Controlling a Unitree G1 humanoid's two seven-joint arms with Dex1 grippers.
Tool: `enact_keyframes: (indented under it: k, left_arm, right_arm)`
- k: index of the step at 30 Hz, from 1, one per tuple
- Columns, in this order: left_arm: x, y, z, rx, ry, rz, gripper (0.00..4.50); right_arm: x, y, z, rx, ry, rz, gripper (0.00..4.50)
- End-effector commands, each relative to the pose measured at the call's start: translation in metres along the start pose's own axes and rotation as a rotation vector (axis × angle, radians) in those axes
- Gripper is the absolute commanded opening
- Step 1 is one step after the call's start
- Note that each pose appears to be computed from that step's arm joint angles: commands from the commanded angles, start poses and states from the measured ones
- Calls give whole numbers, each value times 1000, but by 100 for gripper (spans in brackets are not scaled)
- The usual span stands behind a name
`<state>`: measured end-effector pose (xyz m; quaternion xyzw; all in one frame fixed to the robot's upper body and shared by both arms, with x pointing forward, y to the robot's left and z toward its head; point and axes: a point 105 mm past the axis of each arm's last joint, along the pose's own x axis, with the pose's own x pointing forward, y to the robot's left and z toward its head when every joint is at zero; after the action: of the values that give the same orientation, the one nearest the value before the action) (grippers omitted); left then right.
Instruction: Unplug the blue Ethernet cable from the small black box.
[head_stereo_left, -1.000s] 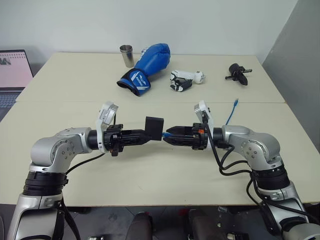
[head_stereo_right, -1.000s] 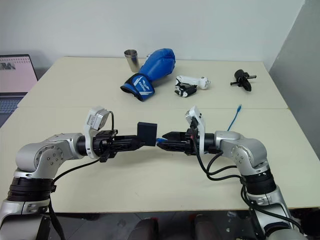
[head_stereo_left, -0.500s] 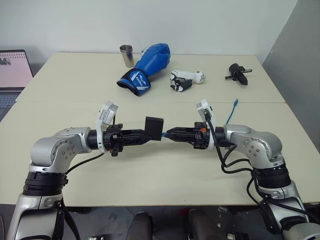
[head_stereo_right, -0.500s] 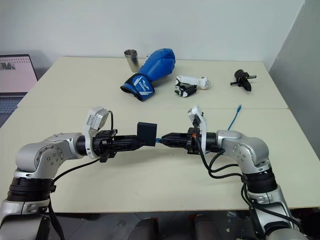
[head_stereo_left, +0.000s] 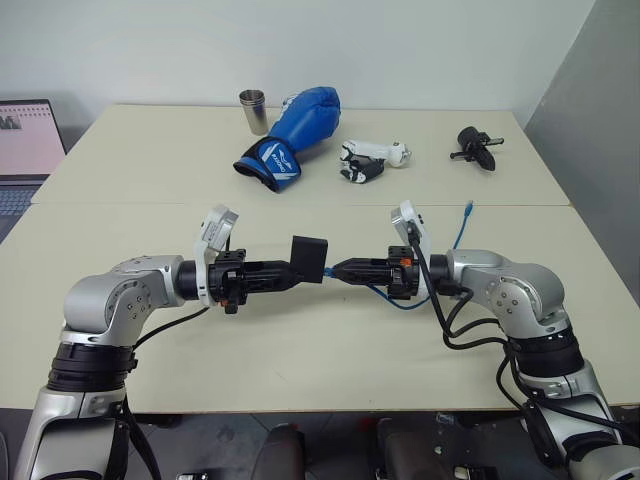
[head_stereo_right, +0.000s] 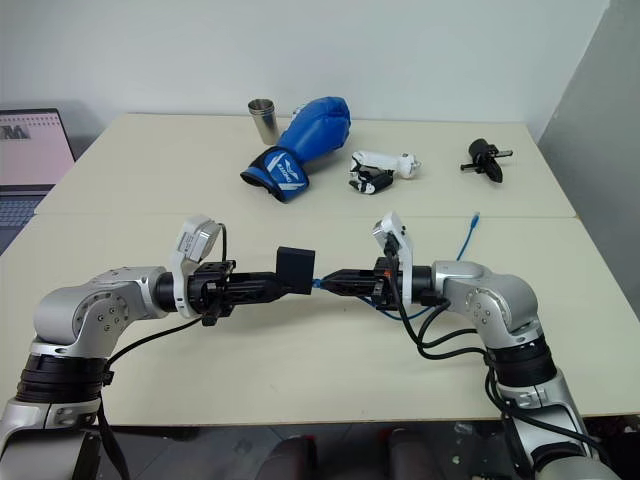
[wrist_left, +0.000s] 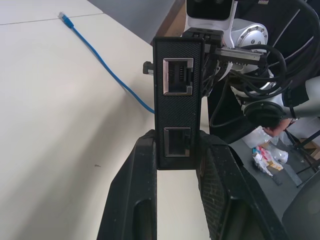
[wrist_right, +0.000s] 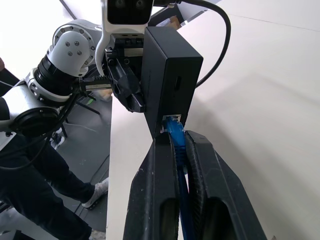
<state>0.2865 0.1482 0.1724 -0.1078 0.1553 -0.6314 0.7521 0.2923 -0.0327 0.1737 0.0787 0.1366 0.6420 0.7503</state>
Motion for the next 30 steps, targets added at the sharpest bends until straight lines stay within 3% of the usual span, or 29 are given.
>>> enact_keyframes:
  k: [1,5,30]
  left_arm:
    - [4,-9,7,48,-4,-49,77]
    - [6,-11,6,49,-2,-60,77]
    - [8,-11,5,47,-28,-57,77]
  right_arm:
    - [1,9,10,-23,-25,40,143]
    - [-1,11,8,20,-33,61,201]
    - [-2,13,8,104,-99,52,201]
